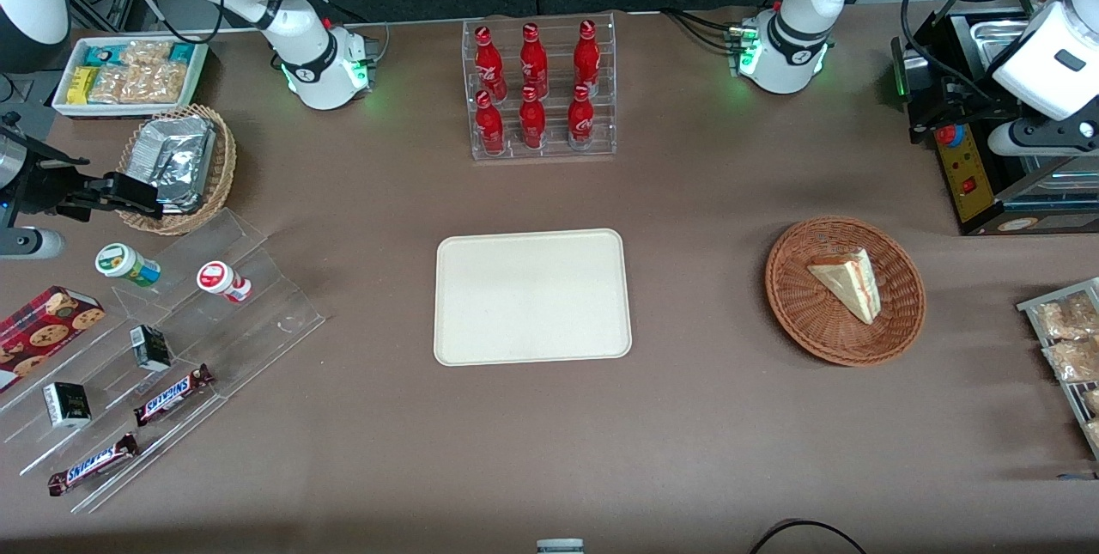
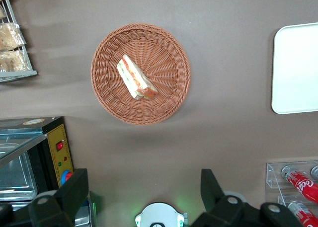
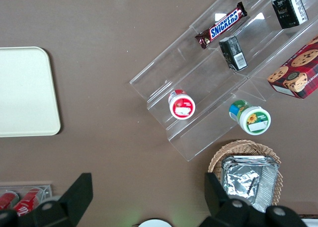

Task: Place sandwich from basket to tray
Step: 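Move the left gripper down over the sandwich in the wicker basket, then close the left gripper on the wrapped sandwich wedge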

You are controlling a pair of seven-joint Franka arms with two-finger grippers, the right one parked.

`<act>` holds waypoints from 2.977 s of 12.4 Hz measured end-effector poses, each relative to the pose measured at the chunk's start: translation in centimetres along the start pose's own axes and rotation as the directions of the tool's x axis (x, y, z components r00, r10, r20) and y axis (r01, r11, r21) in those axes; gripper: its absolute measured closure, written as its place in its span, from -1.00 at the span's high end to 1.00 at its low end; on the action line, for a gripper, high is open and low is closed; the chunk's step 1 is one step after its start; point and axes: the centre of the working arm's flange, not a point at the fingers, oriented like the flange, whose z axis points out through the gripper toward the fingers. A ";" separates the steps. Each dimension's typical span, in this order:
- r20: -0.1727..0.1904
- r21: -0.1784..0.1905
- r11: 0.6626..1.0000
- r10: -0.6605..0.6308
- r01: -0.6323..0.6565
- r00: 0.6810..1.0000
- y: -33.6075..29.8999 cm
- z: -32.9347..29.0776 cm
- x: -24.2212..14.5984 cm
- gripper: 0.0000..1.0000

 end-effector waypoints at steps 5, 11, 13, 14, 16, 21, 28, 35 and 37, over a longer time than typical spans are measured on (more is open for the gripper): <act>0.047 0.011 0.999 -0.031 0.030 0.998 -0.3 2.3 1.3 1.00; 0.104 0.024 0.912 -0.409 0.409 0.906 -6.8 17.5 7.2 1.00; 0.066 0.007 0.789 -0.613 0.614 0.787 -8.5 20.2 7.5 1.00; 0.051 0.005 0.725 -0.688 0.689 0.724 -8.1 21.8 7.6 1.00; 0.035 -0.002 0.667 -0.745 0.745 0.666 -6.8 25.7 7.8 1.00; 0.011 -0.021 0.652 -0.758 0.758 0.652 -5.9 33.3 7.4 1.00; 0.033 0.013 0.665 -0.746 0.746 0.665 -4.8 40.3 8.6 1.00; 0.067 0.046 0.703 -0.711 0.709 0.700 -4.7 41.1 8.6 -0.07; 0.115 0.074 0.752 -0.659 0.655 0.743 -4.1 37.5 9.4 -0.27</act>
